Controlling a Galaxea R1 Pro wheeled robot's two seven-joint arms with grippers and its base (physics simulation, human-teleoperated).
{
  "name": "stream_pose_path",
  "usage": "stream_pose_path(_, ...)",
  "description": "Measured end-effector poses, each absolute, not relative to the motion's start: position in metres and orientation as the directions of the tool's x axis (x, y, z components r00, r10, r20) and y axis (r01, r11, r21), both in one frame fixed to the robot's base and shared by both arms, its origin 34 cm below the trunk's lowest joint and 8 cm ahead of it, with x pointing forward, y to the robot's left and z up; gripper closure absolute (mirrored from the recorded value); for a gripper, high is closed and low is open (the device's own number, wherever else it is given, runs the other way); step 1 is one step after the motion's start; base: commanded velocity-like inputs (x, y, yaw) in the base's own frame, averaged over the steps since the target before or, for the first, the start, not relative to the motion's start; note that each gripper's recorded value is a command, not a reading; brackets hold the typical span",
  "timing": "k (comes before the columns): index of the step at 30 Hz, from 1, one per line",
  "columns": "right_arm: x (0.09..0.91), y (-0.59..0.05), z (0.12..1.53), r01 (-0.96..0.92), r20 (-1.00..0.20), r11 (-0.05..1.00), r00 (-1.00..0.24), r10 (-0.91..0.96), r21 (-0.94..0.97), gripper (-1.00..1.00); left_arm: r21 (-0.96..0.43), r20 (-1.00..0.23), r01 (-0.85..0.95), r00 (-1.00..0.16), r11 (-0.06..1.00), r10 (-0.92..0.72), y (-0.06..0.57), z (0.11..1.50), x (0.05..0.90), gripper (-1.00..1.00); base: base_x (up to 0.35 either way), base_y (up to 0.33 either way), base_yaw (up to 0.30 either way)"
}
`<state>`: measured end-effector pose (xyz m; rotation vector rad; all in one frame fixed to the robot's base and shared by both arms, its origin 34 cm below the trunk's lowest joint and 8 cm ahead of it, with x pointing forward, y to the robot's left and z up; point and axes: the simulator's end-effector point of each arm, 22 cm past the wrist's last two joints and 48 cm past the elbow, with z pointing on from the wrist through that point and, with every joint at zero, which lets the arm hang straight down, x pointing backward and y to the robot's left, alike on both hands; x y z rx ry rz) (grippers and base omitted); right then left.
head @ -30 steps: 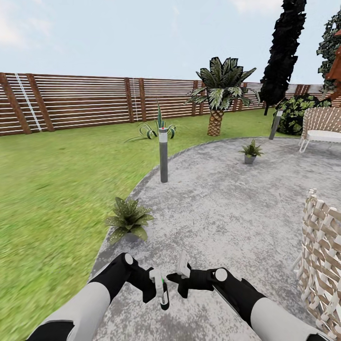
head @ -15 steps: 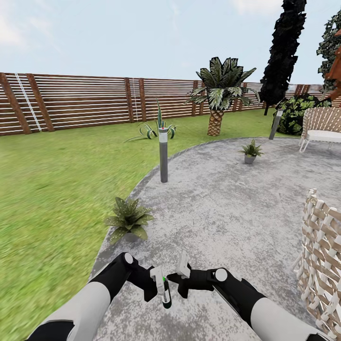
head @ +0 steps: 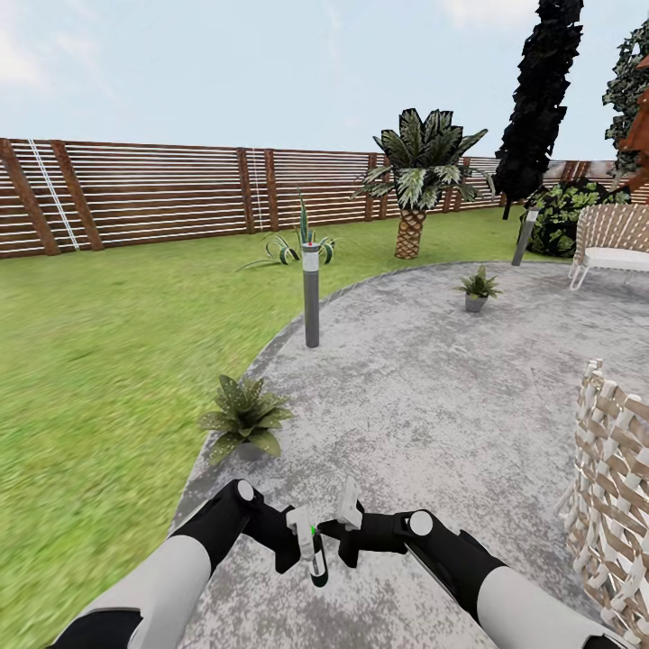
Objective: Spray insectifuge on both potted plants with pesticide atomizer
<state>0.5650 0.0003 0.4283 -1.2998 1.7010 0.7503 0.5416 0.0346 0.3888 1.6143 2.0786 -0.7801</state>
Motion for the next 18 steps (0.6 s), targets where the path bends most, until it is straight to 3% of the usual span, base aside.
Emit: stream_pose_path(18,0.565,-0.001,0.427,-0.959,-0.884,0.282,-0.104,-0.455,-0.032,1.0,-0.176,-0.591,0.966,-0.256,0.187,0.765,0.046,0.383,0.543,1.0,0.0,0.0,0.0)
